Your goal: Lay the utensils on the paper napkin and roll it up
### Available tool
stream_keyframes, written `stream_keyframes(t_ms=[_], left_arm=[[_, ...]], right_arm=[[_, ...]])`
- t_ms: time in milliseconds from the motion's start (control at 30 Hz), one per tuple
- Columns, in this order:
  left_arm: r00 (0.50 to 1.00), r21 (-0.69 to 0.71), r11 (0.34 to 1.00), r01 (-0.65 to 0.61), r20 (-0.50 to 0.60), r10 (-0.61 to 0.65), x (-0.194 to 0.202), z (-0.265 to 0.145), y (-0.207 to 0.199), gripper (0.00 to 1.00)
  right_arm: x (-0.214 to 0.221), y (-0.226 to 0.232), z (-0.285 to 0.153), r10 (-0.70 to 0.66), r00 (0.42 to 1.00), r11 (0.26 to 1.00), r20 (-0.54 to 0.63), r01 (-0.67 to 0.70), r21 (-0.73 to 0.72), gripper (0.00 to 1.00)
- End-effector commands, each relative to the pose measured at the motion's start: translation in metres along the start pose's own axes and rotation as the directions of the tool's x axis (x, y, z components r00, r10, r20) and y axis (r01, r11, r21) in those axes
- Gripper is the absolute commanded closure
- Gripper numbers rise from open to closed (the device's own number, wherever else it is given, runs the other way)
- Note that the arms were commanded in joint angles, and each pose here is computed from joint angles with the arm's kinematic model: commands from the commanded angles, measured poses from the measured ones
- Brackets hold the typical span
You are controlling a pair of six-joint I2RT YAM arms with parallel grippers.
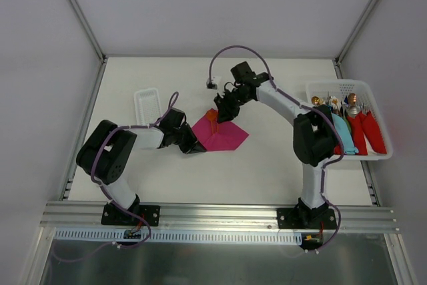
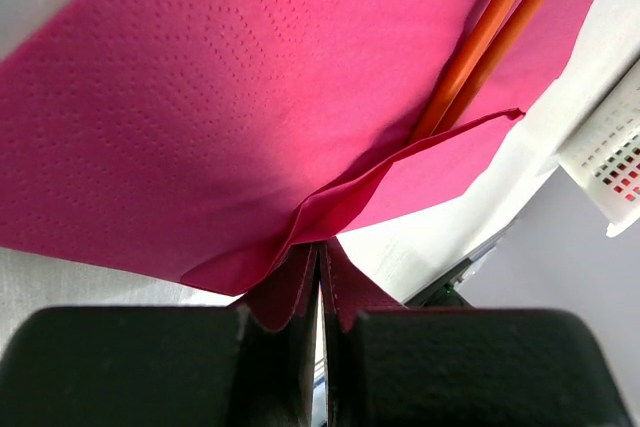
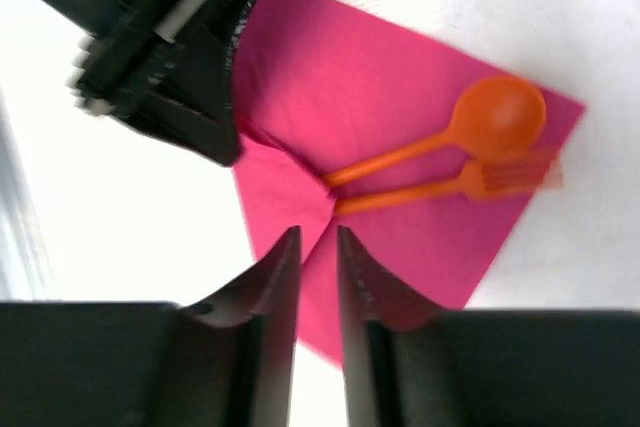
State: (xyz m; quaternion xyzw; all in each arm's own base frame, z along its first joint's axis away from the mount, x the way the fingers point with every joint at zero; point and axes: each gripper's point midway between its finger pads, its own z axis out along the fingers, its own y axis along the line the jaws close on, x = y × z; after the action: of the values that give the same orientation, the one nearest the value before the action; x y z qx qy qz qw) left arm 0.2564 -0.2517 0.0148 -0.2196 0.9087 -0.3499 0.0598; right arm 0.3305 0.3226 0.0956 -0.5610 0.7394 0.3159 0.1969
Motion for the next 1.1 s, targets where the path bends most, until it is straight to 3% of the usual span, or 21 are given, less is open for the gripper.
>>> stream_keyframes(t_ms=[0, 33, 67, 133, 167, 233, 300, 400, 767, 1067], left_arm=[[1.000, -0.079, 0.996, 0.031, 0.002, -0.031, 0.003, 0.008, 0.023, 1.00], [0.999, -0.081, 0.996, 0.033, 0.003, -0.033, 0.002, 0.009, 0.023, 1.00], [0.999, -0.083, 0.996, 0.036, 0.004, -0.035, 0.002, 0.010, 0.024, 1.00], [0.999, -0.087, 0.995, 0.040, 0.002, -0.040, 0.002, 0.011, 0.025, 1.00], [0.999, -0.088, 0.995, 0.049, 0.007, -0.049, 0.002, 0.011, 0.026, 1.00], [0.998, -0.087, 0.994, 0.059, 0.009, -0.059, 0.002, 0.012, 0.028, 1.00], [0.997, -0.087, 0.993, 0.080, 0.012, -0.080, 0.003, 0.013, 0.030, 1.00], [0.994, -0.082, 0.990, 0.113, 0.014, -0.112, 0.004, 0.015, 0.034, 1.00], [0.989, -0.067, 0.986, 0.150, 0.012, -0.149, 0.005, 0.020, 0.037, 1.00], [0.988, -0.073, 0.985, 0.154, 0.010, -0.154, 0.006, 0.019, 0.041, 1.00]], right_arm=[[-0.021, 0.030, -0.049, 0.285, 0.949, 0.958, 0.133, -0.277, -0.073, 0.79], [-0.025, 0.034, -0.054, 0.385, 0.908, 0.922, 0.165, -0.373, -0.099, 0.83], [-0.003, 0.039, -0.046, 0.484, 0.864, 0.873, 0.136, -0.468, -0.134, 0.87], [-0.008, 0.040, -0.042, 0.538, 0.815, 0.841, 0.217, -0.503, -0.197, 0.89], [0.010, 0.054, -0.034, 0.661, 0.728, 0.748, 0.180, -0.622, -0.231, 0.90], [0.004, 0.048, -0.030, 0.694, 0.670, 0.720, 0.262, -0.647, -0.251, 0.89], [0.019, 0.053, -0.020, 0.806, 0.537, 0.590, 0.250, -0.760, -0.271, 0.86], [0.026, 0.047, -0.013, 0.851, 0.440, 0.513, 0.288, -0.815, -0.271, 0.81], [0.046, 0.029, 0.022, 0.920, 0.308, 0.367, 0.244, -0.895, -0.252, 0.80], [0.053, 0.035, 0.031, 0.933, 0.298, 0.345, 0.199, -0.898, -0.273, 0.81]])
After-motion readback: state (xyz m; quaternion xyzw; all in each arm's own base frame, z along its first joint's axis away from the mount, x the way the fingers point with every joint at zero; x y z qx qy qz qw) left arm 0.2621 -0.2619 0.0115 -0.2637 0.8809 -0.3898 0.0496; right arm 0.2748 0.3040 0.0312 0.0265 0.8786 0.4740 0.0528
